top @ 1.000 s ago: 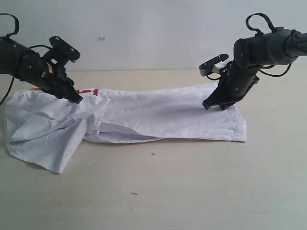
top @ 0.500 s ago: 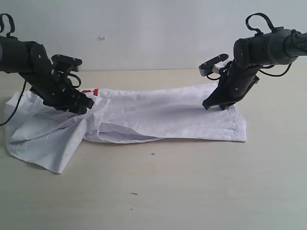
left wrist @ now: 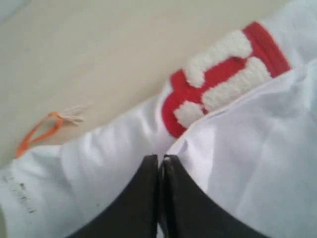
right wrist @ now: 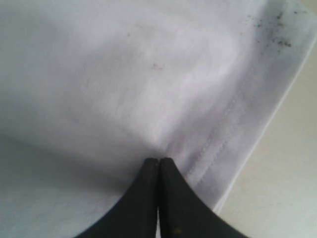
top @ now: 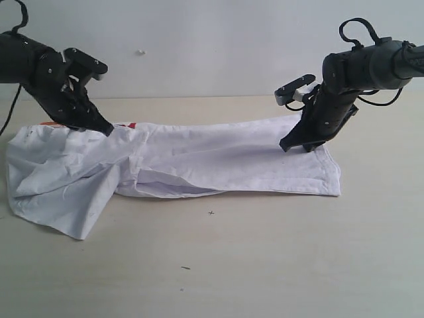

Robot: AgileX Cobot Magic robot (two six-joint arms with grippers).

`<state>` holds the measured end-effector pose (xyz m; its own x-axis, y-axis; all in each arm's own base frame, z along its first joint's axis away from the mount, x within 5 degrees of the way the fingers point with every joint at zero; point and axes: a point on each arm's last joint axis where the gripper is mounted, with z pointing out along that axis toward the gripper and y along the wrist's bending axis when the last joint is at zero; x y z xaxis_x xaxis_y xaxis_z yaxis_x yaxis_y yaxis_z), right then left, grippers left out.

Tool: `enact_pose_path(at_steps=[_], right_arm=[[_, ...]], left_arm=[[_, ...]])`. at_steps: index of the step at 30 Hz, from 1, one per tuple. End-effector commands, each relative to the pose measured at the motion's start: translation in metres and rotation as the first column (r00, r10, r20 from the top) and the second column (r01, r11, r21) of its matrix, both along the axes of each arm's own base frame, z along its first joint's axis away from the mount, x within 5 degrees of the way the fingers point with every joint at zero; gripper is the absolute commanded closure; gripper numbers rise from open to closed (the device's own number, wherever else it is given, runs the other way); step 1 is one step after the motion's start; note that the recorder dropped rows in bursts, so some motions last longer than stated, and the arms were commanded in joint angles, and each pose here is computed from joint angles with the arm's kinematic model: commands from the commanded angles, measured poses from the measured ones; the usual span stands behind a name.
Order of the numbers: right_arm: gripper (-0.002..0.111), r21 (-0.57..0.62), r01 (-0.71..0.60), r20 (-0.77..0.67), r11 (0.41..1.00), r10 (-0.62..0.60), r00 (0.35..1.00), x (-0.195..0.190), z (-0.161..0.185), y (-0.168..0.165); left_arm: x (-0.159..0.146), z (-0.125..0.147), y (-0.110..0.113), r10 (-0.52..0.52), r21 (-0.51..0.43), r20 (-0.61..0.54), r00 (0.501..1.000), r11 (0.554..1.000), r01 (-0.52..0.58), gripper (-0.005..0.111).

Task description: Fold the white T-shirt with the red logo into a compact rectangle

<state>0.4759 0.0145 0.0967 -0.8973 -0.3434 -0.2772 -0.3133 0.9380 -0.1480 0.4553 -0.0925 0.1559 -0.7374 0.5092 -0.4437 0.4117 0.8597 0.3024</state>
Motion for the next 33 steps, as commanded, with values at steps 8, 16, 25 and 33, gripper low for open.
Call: enact_pose_path(at_steps=[8,16,25,33], right_arm=[[0.108,-0.001,0.017,-0.133,1.000,-0.017,0.991,-0.012,-0.021,-0.003],[0.108,-0.002,0.014,-0.131,1.000,-0.015,0.991,-0.012,-0.021,-0.003],[0.108,0.001,0.018,-0.133,1.000,-0.018,0.991,-0.012,-0.021,-0.003],[0.108,0.014,0.027,-0.132,1.000,-0.025,0.991,-0.012,-0.021,-0.002]], left_arm=[[0.012,0.021,-0.006,-0.056,0.006,0.190,0.980,0.998,0.056,0.068],[0.009,0.026,-0.003,-0.031,0.029,0.168,0.985,0.999,0.027,0.065],[-0.016,-0.010,-0.001,-0.047,0.032,-0.052,0.998,0.998,0.049,0.106],[-0.005,-0.045,-0.002,-0.099,0.007,0.018,0.995,0.995,0.099,0.107]])
